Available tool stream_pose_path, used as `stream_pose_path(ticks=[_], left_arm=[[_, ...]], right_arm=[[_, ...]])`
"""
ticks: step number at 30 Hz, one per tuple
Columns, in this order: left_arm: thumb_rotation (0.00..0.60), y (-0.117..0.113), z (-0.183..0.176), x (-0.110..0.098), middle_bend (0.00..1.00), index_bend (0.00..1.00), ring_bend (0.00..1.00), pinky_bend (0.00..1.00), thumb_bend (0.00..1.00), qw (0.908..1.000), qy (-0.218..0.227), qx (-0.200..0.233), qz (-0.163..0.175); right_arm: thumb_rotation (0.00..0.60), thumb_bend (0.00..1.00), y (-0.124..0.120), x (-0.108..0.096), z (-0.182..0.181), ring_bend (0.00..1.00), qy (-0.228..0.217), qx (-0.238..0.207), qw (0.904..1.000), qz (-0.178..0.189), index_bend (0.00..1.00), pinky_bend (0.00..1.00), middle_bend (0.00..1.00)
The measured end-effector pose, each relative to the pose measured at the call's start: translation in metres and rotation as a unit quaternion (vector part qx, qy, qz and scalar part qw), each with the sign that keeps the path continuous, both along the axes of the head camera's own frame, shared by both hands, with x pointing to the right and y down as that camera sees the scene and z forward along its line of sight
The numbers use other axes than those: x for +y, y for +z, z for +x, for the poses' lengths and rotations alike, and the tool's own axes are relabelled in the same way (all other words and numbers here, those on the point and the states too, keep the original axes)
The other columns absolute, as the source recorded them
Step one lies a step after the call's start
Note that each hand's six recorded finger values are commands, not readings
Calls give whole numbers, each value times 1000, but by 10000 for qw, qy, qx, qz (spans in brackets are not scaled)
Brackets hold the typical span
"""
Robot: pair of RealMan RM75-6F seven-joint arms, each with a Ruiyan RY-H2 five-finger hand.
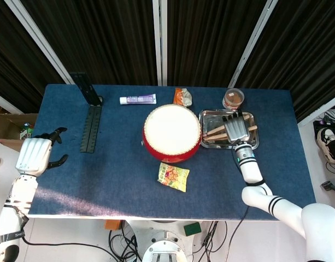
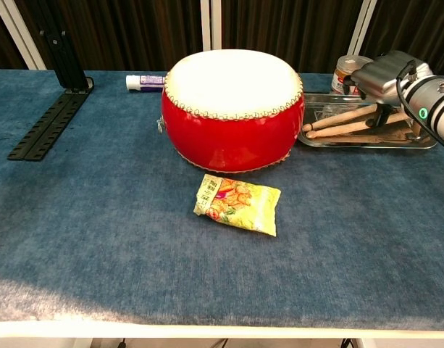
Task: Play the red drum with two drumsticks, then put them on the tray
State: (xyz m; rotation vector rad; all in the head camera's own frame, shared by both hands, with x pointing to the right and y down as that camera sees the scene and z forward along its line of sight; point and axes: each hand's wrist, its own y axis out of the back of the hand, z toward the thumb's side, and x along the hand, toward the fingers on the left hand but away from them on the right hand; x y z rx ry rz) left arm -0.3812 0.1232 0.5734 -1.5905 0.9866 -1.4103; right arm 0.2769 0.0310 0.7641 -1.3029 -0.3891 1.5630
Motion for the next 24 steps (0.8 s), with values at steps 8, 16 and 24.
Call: stream_pose_path(ticks=[8,16,24], left_arm=[[600,-2,-13,2,441,239,444,486,207,9995,80,-199,225],[600,-1,-40,13,352,239,349,390,206,9974,59,-499,522],[600,2,-47,41,321,231,326,346,206,9984,-41,-436,370]], right_arm=[[600,259,-50,3,30,198,383,-849,9950,359,227,210,338],[600,272,-142,32,116,84,865,-1590,9784,1001,127,159,214],[600,286,-194,105,173,7,1338,-2231,9603,1006,64,84,137]])
